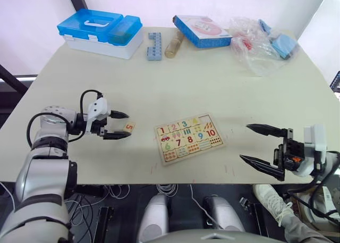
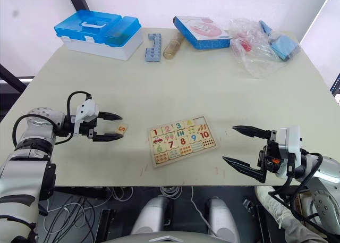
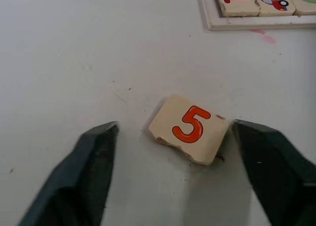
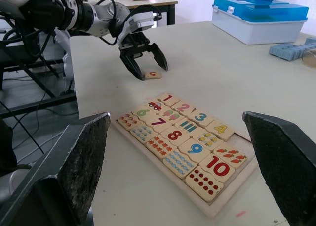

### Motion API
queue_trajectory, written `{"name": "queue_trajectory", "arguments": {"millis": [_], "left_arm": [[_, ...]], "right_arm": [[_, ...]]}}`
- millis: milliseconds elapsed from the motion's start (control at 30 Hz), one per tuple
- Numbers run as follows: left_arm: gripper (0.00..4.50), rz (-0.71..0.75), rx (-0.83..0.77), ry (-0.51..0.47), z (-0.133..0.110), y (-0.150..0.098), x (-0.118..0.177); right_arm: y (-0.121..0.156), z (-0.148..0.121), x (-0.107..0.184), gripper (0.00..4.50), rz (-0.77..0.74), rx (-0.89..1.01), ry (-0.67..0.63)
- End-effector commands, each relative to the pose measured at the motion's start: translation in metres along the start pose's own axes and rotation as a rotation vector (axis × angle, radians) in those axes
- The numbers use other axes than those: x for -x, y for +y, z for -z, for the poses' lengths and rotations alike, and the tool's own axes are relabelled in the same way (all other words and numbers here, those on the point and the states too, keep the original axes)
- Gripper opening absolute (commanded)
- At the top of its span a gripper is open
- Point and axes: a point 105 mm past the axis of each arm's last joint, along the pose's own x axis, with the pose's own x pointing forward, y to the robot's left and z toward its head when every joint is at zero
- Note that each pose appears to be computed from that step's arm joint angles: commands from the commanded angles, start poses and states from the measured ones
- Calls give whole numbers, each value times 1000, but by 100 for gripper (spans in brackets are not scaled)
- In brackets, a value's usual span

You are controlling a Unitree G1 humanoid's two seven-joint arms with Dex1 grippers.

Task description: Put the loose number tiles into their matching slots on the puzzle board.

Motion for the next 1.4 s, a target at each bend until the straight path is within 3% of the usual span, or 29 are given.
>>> {"name": "queue_trajectory", "arguments": {"millis": [33,200,333,400,600,700,800,933,1067,1167,1400], "left_arm": [[386,33,-20,9,-4,0,0],[386,42,-25,32,-3,-1,1],[272,48,-25,42,-1,-2,1],[172,52,-29,49,0,-3,2],[171,14,-9,-4,-6,1,6],[171,-93,-16,10,-5,11,8],[171,-160,9,-49,-19,10,11],[171,-319,129,-53,-40,-9,13],[171,-491,464,10,-51,-41,11],[171,-619,584,52,-58,-64,8],[171,-1020,796,45,-42,-86,11]], "right_arm": [[1,-9,1,450,0,42,-20],[3,-9,0,450,3,40,-22],[3,-8,-1,450,4,39,-25],[3,-8,-1,450,4,39,-25],[3,-7,-2,450,3,39,-27],[3,-8,-2,450,4,42,-28],[4,-8,-4,450,2,43,-33],[5,-7,-6,450,-3,40,-44],[5,-6,-5,450,-7,34,-47],[5,-5,-5,450,-16,24,-49],[1,-2,-3,450,-39,1,-46]]}}
